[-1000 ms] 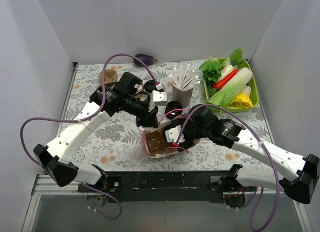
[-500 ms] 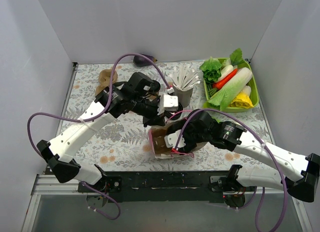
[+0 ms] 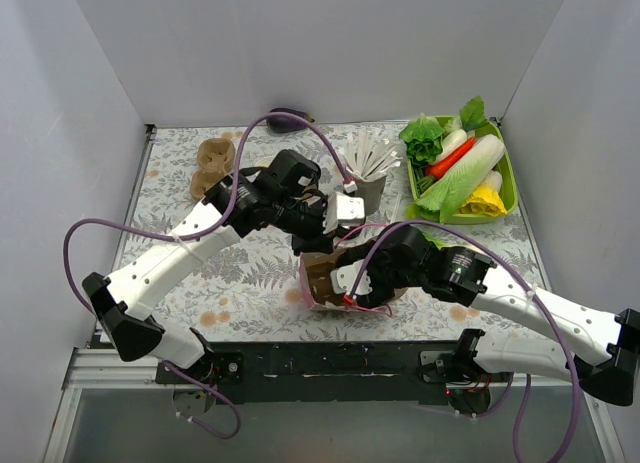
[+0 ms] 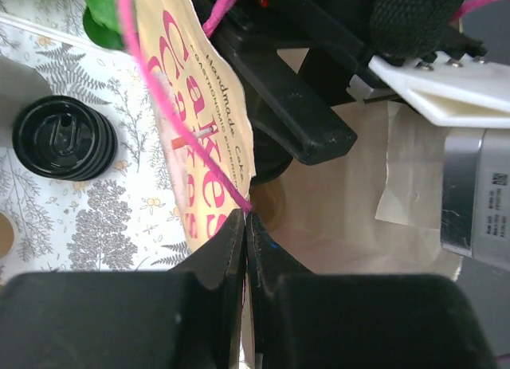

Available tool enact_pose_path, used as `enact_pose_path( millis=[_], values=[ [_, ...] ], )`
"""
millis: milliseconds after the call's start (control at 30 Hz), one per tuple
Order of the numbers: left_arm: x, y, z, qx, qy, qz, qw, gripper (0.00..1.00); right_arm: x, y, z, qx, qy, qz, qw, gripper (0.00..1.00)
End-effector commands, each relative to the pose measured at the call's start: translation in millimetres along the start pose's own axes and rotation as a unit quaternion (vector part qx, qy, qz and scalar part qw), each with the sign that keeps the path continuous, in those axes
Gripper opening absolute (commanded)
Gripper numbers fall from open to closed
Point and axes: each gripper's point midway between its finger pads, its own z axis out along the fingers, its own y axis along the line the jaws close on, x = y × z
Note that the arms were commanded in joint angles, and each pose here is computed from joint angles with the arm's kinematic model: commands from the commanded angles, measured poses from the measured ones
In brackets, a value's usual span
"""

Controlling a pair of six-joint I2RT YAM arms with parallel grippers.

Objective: Pack the takeout coffee

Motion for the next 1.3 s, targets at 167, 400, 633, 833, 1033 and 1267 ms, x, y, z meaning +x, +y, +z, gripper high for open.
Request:
enact_pose_path(
  millis=[167,400,633,833,1033,1267],
  values=[
    [3,6,-15,-0.073,-0.022,0.028,0.997,0.0,-5,7,-7,-0.001,-0.016,0.019,1.0,0.01],
    [-25,9,-25,-0.087,-0.069,0.009,0.994,0.61,-8,24,-34,-0.039,-0.022,0.01,0.999,0.01],
    [-50,34,-65,-0.2,-0.132,0.031,0.97,0.83,5,36,-47,-0.046,0.008,0.02,0.999,0.01],
    [-76,58,-100,-0.275,-0.194,0.001,0.942,0.93,26,35,-47,-0.023,0.047,0.01,0.999,0.01],
    [-61,84,-111,-0.305,-0.196,-0.049,0.931,0.98,37,31,-47,0.001,0.067,0.007,0.998,0.01],
    [-30,95,-97,-0.292,-0.185,-0.097,0.933,0.98,32,23,-36,0.027,0.044,-0.002,0.999,0.01]
  ],
)
